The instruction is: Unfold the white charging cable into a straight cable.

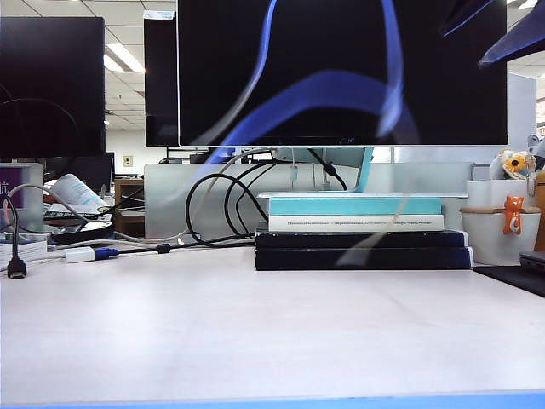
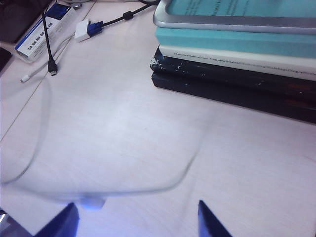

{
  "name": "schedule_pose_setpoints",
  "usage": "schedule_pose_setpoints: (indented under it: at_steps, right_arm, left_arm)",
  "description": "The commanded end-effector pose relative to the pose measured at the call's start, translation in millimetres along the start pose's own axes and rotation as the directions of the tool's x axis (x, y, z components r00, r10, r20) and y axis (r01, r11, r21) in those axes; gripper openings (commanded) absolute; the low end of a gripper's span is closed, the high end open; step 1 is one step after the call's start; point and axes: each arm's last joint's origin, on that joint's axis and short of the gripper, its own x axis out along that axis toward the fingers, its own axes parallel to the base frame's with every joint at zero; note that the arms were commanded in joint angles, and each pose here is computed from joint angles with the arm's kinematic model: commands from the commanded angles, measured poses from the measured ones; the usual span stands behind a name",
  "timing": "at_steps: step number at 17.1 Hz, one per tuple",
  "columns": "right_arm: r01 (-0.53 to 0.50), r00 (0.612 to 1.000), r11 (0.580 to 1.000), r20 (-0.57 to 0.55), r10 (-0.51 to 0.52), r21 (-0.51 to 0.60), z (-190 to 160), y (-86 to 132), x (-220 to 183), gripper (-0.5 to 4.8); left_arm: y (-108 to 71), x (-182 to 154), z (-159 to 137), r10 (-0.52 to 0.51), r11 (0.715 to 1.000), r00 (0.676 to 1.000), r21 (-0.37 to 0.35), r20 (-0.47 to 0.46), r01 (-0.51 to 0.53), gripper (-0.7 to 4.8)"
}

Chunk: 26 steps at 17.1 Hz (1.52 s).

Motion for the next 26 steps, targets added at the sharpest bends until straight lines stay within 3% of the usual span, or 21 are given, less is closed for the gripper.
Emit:
schedule_pose_setpoints:
  at_steps: [1,2,3,4,6,7,8,11,12,13,14,15,16,18,20,21,22,23,24,25,26]
  right_arm:
    - [-0.006,1.000,1.000,0.019,0.006,-0.015,2,1,-1,3.11]
    - [-0.006,1.000,1.000,0.018,0.006,-0.014,2,1,-1,3.11]
    - [-0.006,1.000,1.000,0.018,0.006,-0.014,2,1,-1,3.11]
    - [-0.006,1.000,1.000,0.020,0.006,-0.015,2,1,-1,3.11]
    - [-0.005,1.000,1.000,0.020,0.006,-0.015,2,1,-1,3.11]
    - [-0.005,1.000,1.000,0.018,0.005,-0.014,2,1,-1,3.11]
    - [-0.003,1.000,1.000,0.020,0.004,-0.015,2,1,-1,3.11]
    - [-0.001,1.000,1.000,0.018,0.001,-0.014,2,1,-1,3.11]
    - [-0.002,1.000,1.000,0.015,0.002,-0.012,2,1,-1,3.11]
    - [-0.002,1.000,1.000,0.014,0.002,-0.011,1,0,0,3.11]
    - [-0.001,1.000,1.000,0.004,0.001,-0.005,-2,-1,1,3.11]
    - [0.000,1.000,1.000,-0.005,0.000,0.000,-4,-2,3,3.11]
    - [0.001,1.000,1.000,-0.013,-0.001,0.005,-8,-4,6,3.11]
    - [0.001,1.000,1.000,-0.028,-0.001,0.014,-14,-7,10,3.11]
    - [0.001,1.000,1.000,-0.016,-0.001,0.008,-15,-8,12,3.11]
    - [-0.002,1.000,1.000,0.008,0.002,0.008,-13,-8,12,3.11]
    - [-0.008,1.000,1.000,0.026,0.008,0.013,-11,-8,12,3.11]
    - [-0.026,0.999,0.999,0.041,0.025,0.019,-9,-7,12,3.11]
    - [-0.038,0.998,0.999,0.049,0.036,0.020,-8,-7,12,3.11]
    - [-0.043,0.998,0.999,0.049,0.042,0.021,-8,-7,12,3.10]
    - [-0.053,0.997,0.998,0.055,0.052,0.017,-7,-6,12,3.10]
  left_arm:
    - [9.3,-1,16,0.265,0.964,0.964,-0.032,0.009,-0.265,-0.06]
    - [10.1,-3,19,0.272,0.961,0.962,-0.063,0.030,-0.270,-0.06]
    - [4.8,-3,20,0.168,0.986,0.982,-0.012,0.086,-0.168,-0.06]
    - [-4.7,-2,18,-0.008,0.996,0.991,0.094,0.134,-0.005,-0.06]
    - [-13.0,-2,14,-0.158,0.978,0.977,0.162,0.144,0.134,-0.06]
    - [-10.0,4,11,-0.029,0.998,0.998,0.058,0.049,0.026,-0.06]
    - [-4.7,5,11,0.098,0.995,0.995,0.010,-0.004,-0.098,-0.06]
    - [6.6,0,16,0.292,0.956,0.956,-0.024,-0.036,-0.293,-0.06]
    - [10.5,-2,13,0.392,0.920,0.911,0.032,-0.131,-0.391,-0.06]
    - [10.0,-3,7,0.451,0.892,0.856,0.141,-0.250,-0.429,-0.06]
    - [10.4,-10,-4,0.483,0.874,0.786,0.262,-0.386,-0.408,-0.06]
    - [15.5,-22,-13,0.490,0.870,0.746,0.306,-0.451,-0.387,-0.06]
    - [25.1,-41,-17,0.534,0.845,0.700,0.295,-0.474,-0.445,-0.06]
    - [44.9,-84,-18,0.674,0.726,0.561,0.290,-0.481,-0.624,-0.06]
    - [52.4,-126,-13,0.763,0.603,0.447,0.262,-0.467,-0.754,-0.06]
    - [51.9,-145,-13,0.779,0.548,0.437,0.152,-0.450,-0.822,-0.06]
    - [50.3,-157,-14,0.781,0.519,0.442,0.066,-0.441,-0.852,-0.06]
    - [47.9,-173,-16,0.791,0.475,0.407,0.039,-0.457,-0.879,-0.06]
    - [46.7,-185,-18,0.806,0.416,0.324,0.083,-0.495,-0.906,-0.06]
    - [44.9,-197,-18,0.814,0.385,0.259,0.149,-0.520,-0.911,-0.06]
    - [42.5,-206,-17,0.823,0.413,0.336,0.078,-0.458,-0.907,-0.06]
